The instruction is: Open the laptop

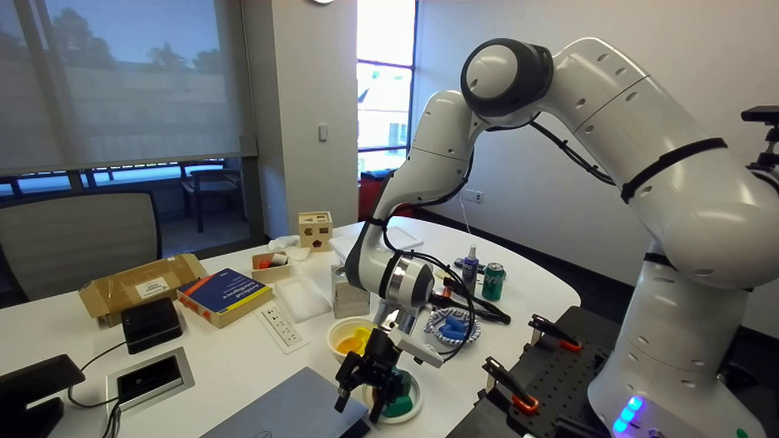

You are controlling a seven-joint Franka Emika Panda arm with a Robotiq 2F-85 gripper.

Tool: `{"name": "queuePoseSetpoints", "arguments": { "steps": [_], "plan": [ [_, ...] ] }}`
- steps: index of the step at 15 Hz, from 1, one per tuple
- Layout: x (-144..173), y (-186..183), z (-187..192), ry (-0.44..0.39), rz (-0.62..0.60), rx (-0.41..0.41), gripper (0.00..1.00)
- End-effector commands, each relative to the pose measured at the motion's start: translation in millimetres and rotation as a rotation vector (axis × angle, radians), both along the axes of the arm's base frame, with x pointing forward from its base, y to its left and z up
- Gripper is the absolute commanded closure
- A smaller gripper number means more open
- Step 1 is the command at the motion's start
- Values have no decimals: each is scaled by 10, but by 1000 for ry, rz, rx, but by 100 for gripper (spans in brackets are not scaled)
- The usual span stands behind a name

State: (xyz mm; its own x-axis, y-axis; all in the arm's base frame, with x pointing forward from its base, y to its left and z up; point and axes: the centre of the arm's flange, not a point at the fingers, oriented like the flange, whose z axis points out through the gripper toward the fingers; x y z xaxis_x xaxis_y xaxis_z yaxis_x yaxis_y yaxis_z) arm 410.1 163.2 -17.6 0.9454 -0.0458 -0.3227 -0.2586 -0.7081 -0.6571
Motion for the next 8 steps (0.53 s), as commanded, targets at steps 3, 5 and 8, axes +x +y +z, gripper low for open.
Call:
{"name": "queuePoseSetpoints", "arguments": {
  "steps": [3,5,8],
  "plan": [
    [94,81,-119,-25,-25,76,0],
    [108,93,-110,-29,-33,99,0],
    [108,109,-51,-49,-35,141,0]
  ]
}}
